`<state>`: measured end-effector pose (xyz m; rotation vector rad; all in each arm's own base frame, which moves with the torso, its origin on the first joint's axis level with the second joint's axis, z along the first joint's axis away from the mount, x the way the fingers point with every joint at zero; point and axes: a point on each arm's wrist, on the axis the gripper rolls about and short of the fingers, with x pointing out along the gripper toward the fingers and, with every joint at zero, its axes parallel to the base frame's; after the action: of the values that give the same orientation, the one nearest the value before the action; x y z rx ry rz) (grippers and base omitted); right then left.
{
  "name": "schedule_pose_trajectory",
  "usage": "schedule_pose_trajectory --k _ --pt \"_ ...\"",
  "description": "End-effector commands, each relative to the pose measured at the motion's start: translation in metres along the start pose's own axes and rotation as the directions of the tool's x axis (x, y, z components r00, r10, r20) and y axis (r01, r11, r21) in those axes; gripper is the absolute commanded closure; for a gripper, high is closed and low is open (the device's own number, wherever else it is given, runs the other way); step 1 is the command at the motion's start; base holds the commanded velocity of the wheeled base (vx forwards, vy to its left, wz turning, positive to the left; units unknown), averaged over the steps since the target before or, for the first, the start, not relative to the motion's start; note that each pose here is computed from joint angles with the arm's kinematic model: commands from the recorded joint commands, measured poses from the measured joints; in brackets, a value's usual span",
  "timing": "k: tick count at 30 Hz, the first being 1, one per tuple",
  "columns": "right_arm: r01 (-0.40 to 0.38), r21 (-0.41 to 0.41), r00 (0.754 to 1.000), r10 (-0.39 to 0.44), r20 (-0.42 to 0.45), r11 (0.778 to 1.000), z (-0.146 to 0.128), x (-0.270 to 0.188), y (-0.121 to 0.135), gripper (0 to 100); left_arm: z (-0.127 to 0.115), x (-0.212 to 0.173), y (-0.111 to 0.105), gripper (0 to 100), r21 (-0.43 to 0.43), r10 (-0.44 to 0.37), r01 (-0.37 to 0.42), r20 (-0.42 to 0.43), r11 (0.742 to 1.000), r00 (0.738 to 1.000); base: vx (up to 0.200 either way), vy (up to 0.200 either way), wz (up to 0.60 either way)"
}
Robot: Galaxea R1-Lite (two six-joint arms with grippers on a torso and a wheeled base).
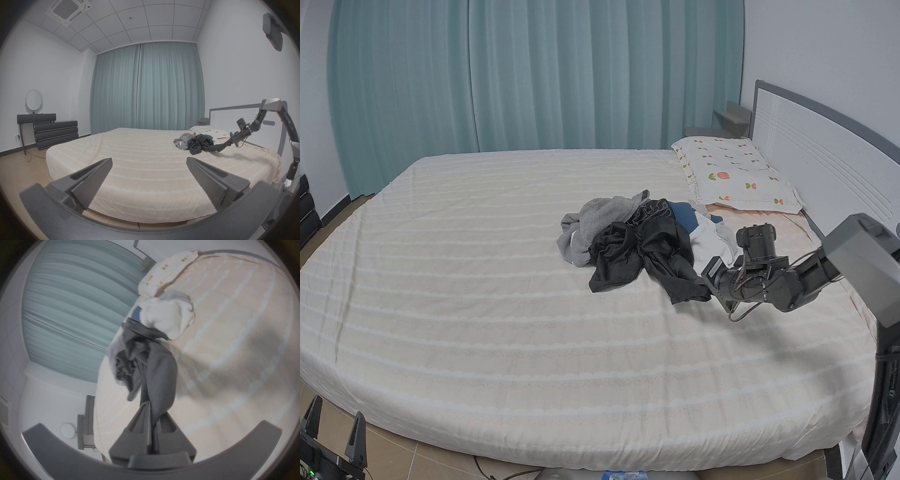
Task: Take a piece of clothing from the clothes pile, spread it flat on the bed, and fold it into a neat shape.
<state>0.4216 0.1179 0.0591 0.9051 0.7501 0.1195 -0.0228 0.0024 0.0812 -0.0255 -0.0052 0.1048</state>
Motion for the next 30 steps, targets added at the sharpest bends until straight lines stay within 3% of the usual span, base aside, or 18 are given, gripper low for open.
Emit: schedule_pose_trajectory --k 1,5,6,8,11,16,23,30 --pt "-0.287 -0.063 0.954 0.291 0.076 0.956 -0.009 -0.131 0.057 100 -0.005 0.000 0.000 0 -0.001 -0.001 0.001 0.001 1.000 1.000 0.000 0.000 0.00" --pt "-0.388 -0.110 0.913 0.398 0.087 0.915 -0.020 -0.180 0.081 100 -0.005 0.000 0.000 0 -0.001 0.001 -0.001 0.001 1.000 1.000 0.000 0.000 0.00" --pt "-0.436 -0.131 0.889 0.448 0.088 0.890 -0.025 -0.202 0.091 100 -0.005 0.000 0.000 0 -0.001 0.001 -0.001 0.001 1.000 1.000 0.000 0.000 0.00" --pt "-0.484 -0.153 0.863 0.499 0.083 0.862 -0.032 -0.223 0.100 100 -0.005 0.000 0.000 0 -0.001 -0.001 0.001 0.001 1.000 1.000 0.000 0.000 0.00" --pt "-0.520 -0.173 0.840 0.537 0.077 0.837 -0.038 -0.238 0.107 100 -0.005 0.000 0.000 0 -0.001 0.001 -0.001 0.001 1.000 1.000 0.000 0.000 0.00" --pt "-0.560 -0.191 0.807 0.583 0.094 0.806 -0.037 -0.260 0.115 100 -0.005 0.000 0.000 0 0.002 -0.004 0.004 0.001 1.000 1.000 0.000 0.000 0.00" --pt "-0.588 -0.203 0.785 0.613 0.090 0.783 -0.041 -0.273 0.118 100 -0.005 0.000 0.000 0 0.024 -0.002 0.002 -0.001 1.000 1.000 0.000 0.000 0.00" --pt "-0.629 -0.222 0.750 0.656 0.079 0.745 -0.045 -0.289 0.125 100 -0.005 0.000 -0.001 0 0.028 -0.048 0.048 0.001 0.998 0.999 0.000 0.000 0.00"
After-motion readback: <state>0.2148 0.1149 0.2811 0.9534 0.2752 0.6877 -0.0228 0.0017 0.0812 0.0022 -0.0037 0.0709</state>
